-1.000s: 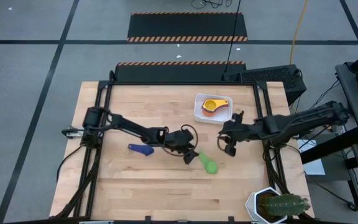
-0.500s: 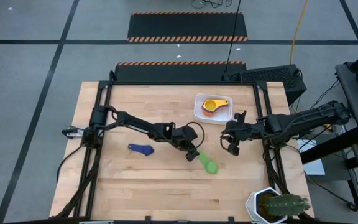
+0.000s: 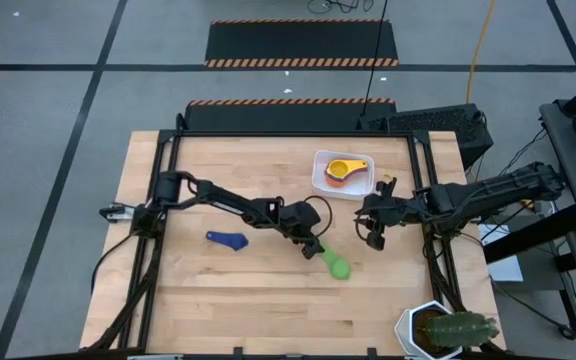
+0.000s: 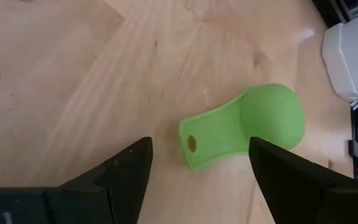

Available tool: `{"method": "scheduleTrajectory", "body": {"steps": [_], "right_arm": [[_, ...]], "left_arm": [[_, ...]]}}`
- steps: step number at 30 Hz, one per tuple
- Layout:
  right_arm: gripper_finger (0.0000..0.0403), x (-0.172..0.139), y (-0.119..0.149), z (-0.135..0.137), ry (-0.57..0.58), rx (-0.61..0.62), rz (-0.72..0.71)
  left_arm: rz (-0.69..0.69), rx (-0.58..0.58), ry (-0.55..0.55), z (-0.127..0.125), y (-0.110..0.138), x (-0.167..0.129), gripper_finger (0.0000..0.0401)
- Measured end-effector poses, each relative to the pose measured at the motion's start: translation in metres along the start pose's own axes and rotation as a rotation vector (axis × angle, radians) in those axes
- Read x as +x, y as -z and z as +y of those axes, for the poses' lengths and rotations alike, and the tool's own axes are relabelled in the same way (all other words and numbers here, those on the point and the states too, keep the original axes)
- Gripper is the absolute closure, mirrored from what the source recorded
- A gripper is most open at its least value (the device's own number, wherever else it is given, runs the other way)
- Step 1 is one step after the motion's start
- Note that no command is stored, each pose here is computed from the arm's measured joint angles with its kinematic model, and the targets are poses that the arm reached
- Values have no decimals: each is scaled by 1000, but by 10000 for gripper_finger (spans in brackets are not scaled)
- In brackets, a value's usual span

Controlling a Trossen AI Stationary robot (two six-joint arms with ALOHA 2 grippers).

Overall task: Nest measuring cups in basket
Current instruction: Stack the green measuring cup on top of the yellow measuring cup in the white bin

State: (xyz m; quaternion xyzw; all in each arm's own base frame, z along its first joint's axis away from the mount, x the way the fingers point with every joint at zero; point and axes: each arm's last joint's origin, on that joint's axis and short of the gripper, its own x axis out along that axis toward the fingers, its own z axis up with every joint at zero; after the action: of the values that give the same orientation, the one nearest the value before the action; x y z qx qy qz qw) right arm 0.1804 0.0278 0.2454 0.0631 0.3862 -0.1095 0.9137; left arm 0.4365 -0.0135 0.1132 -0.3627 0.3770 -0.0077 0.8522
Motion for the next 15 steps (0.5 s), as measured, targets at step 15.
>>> {"method": "scheduleTrajectory", "body": {"steps": [15], "right_arm": [[312, 0, 0, 0, 0, -6, -2]], "left_arm": [[-4, 14, 23, -11, 9, 5, 283]]}}
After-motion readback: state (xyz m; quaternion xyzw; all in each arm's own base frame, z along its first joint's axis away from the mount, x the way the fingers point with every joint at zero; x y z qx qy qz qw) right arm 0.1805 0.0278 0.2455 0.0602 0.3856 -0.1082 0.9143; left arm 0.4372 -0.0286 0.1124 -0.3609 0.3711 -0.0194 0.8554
